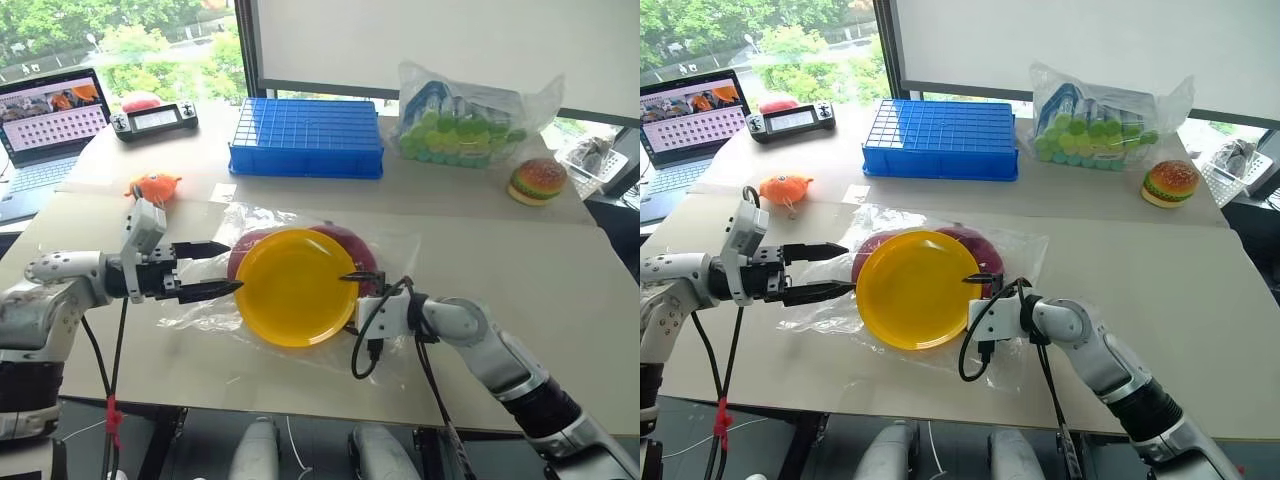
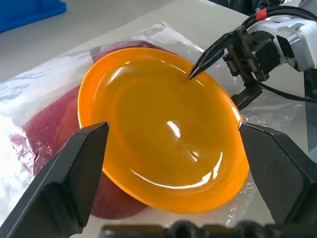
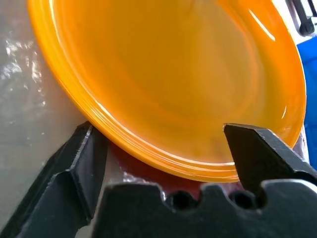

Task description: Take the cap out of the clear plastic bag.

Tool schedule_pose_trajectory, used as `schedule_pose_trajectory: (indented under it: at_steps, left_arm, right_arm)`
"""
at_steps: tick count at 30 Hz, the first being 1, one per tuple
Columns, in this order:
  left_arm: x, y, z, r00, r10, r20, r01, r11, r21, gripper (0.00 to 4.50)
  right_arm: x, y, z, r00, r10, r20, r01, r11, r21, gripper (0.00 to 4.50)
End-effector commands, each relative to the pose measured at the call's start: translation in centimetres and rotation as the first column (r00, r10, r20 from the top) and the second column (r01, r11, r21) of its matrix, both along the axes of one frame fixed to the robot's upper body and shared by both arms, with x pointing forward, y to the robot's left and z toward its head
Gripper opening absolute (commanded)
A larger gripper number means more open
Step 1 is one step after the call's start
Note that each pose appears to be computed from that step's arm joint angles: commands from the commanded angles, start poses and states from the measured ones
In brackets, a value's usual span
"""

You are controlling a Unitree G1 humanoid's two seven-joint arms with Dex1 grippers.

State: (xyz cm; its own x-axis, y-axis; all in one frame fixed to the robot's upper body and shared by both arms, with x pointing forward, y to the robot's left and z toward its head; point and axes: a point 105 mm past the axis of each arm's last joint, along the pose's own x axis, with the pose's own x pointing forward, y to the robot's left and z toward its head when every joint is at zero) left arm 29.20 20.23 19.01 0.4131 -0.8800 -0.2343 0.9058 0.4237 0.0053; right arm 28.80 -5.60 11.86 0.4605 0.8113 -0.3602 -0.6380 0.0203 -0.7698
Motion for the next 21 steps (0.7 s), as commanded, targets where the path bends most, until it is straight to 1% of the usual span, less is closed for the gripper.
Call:
schedule_pose_trajectory:
  at_steps: [1, 3, 4, 5, 6, 8, 9, 16, 19, 21]
  left_arm:
    - [0.1, -0.2, 0.6, 1.000, -0.015, 0.024, 0.015, 1.000, -0.005, 4.50]
    - [0.1, -0.2, 0.6, 1.000, -0.015, 0.024, 0.015, 1.000, -0.004, 4.50]
    - [0.1, -0.2, 0.5, 1.000, -0.015, 0.024, 0.015, 1.000, -0.003, 4.50]
    - [0.1, -0.2, 0.5, 1.000, -0.016, 0.024, 0.016, 1.000, -0.003, 4.50]
    - [0.1, -0.2, 0.5, 1.000, -0.017, 0.024, 0.017, 1.000, -0.002, 4.50]
    - [0.1, -0.3, 0.4, 1.000, -0.018, 0.024, 0.018, 1.000, 0.001, 4.50]
    - [0.1, -0.3, 0.2, 1.000, -0.019, 0.022, 0.019, 1.000, 0.007, 4.50]
    - [0.2, -0.5, -0.1, 1.000, -0.024, 0.020, 0.023, 1.000, 0.016, 4.50]
    - [0.3, -0.5, -0.2, 1.000, -0.025, 0.018, 0.025, 1.000, 0.016, 4.50]
    - [0.3, -0.4, -0.3, 1.000, -0.024, 0.011, 0.024, 1.000, 0.013, 4.50]
  right_arm:
    - [-0.7, 0.6, 1.6, 0.997, 0.046, 0.061, -0.049, 0.998, 0.044, 2.62]
    - [-0.7, 0.7, 1.6, 0.997, 0.050, 0.061, -0.052, 0.998, 0.044, 1.85]
    - [-0.7, 0.7, 1.6, 0.997, 0.050, 0.061, -0.053, 0.998, 0.044, 1.66]
    - [-0.7, 0.7, 1.6, 0.997, 0.051, 0.062, -0.054, 0.998, 0.044, 1.24]
    - [-0.7, 0.7, 1.6, 0.997, 0.050, 0.063, -0.052, 0.998, 0.042, 0.97]
    - [-0.7, 0.6, 1.8, 0.997, 0.042, 0.067, -0.046, 0.998, 0.046, 0.27]
    - [-0.5, 0.5, 2.0, 0.997, 0.036, 0.071, -0.040, 0.998, 0.048, 0.04]
    - [0.0, 0.1, 2.9, 0.995, 0.005, 0.098, -0.012, 0.997, 0.075, 0.04]
    - [-0.4, 0.4, 3.1, 0.994, 0.032, 0.107, -0.040, 0.996, 0.074, 0.04]
    - [-1.3, 0.8, 3.5, 0.983, 0.101, 0.152, -0.108, 0.994, 0.034, 0.04]
